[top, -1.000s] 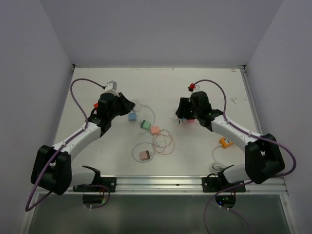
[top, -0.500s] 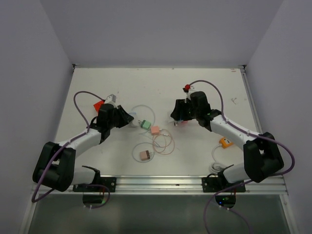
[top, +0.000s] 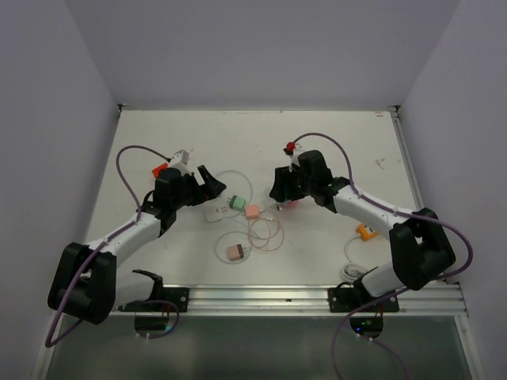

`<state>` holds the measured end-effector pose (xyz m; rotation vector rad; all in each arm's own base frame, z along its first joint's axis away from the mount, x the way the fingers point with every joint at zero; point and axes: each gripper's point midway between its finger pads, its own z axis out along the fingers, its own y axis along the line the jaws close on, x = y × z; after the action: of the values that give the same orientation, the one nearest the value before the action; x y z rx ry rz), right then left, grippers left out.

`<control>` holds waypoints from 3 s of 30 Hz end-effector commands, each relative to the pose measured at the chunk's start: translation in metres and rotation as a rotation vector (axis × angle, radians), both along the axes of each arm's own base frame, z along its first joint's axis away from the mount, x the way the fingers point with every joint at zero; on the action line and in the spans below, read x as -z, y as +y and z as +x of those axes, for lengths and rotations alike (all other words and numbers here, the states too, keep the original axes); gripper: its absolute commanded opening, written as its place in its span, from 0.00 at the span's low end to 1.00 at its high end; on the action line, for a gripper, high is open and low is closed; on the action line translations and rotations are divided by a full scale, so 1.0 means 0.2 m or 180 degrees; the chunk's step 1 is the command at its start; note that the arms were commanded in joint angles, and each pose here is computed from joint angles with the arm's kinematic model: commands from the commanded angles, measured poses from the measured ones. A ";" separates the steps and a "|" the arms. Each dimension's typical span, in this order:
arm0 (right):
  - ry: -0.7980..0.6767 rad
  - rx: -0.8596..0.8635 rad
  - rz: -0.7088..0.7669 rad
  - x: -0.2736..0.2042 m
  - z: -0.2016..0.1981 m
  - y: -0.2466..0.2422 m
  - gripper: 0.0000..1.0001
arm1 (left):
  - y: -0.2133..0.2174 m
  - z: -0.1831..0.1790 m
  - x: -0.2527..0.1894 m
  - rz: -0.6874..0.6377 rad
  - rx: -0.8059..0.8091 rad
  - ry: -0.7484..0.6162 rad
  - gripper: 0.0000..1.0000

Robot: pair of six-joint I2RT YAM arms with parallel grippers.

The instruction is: Pull the plug off the socket

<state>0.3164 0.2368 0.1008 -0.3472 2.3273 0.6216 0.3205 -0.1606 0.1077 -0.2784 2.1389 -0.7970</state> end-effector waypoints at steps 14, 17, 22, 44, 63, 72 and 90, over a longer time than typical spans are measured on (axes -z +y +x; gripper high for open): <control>0.0282 0.0402 -0.0828 0.10 0.13 -0.06 0.00 | -0.06 0.01 -0.13 -0.0038 0.0270 -0.0270 0.94; 0.0359 0.0417 -0.0862 0.13 0.13 -0.06 0.00 | -0.07 0.00 -0.13 -0.0008 0.0313 -0.0301 0.94; 0.0378 0.0409 -0.0841 0.12 0.12 -0.04 0.38 | -0.10 0.00 -0.14 0.0026 0.0389 -0.0389 0.95; 0.0028 0.0523 -0.0779 -0.23 0.04 0.03 0.58 | -0.29 -0.04 -0.23 0.0187 0.0774 -0.0862 0.95; 0.0162 0.0589 -0.1308 -0.13 0.04 0.01 0.14 | -0.54 -0.13 -0.34 0.0403 0.1436 -0.2022 0.96; -0.0094 0.0260 -0.1365 -0.26 0.01 -0.03 0.00 | -0.66 -0.25 -0.23 0.0723 0.1750 -0.2265 0.99; -0.0405 -0.0417 -0.0494 -0.54 -0.17 0.11 0.00 | -0.72 -0.28 -0.29 0.1256 0.1735 -0.2732 1.00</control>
<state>0.2846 0.2426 0.1806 -0.5401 2.3695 0.3346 0.2551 -0.3038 0.1367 0.7763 1.5992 -0.6593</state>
